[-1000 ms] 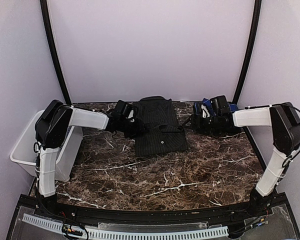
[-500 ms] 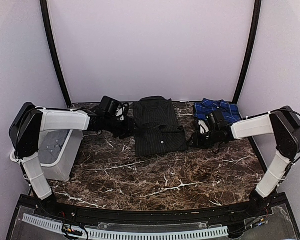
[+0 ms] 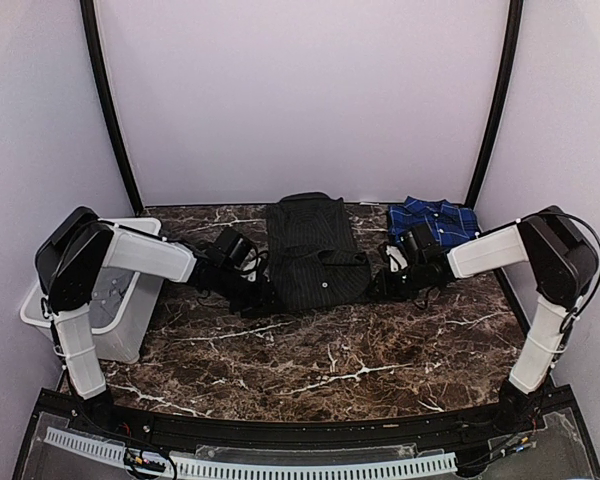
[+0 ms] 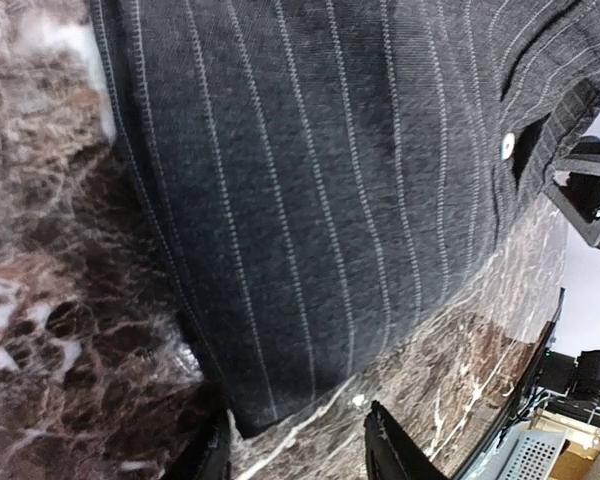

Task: Fold and stack the long sleeve shirts
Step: Move the 2/3-rectangle-folded shirt to the center of the board.

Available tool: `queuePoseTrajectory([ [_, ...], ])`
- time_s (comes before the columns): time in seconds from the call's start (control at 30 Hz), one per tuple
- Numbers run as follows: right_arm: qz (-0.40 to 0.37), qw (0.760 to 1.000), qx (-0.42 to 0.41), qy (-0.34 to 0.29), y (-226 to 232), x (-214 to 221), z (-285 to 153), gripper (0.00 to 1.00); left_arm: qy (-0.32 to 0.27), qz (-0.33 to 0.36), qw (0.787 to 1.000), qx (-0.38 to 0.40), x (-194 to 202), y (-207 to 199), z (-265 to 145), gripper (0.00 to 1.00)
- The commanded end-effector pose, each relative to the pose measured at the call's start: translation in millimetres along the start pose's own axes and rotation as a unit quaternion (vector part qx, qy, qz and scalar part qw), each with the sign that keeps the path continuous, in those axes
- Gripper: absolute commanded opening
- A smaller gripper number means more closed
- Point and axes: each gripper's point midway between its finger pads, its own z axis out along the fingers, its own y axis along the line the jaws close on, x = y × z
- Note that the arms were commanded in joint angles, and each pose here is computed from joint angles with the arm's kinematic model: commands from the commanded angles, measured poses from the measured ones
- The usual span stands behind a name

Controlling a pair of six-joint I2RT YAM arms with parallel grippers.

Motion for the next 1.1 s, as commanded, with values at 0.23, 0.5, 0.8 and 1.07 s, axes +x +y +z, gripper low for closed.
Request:
queuePoseTrajectory([
  [0.23,0.001,1.000,0.001,0.012,6.8,7.7,11.7,0.07,0.006,-0.023,0.998,-0.062,-0.4,23.4,13.7,0.29],
  [0.5,0.019,0.999,-0.010,0.036,18.1,34.6,2.8,0.00,0.029,-0.012,0.998,-0.061,11.7,18.9,4.1,0.00],
  [0.8,0.041,0.995,-0.022,0.089,41.6,119.9,-17.8,0.00,0.088,-0.002,0.994,-0.067,88.0,20.1,-24.5,0.00],
  [1.07,0.041,0.995,-0.020,0.084,55.7,148.3,-45.0,0.20,0.102,0.002,0.991,-0.084,133.6,18.7,-45.8,0.19],
])
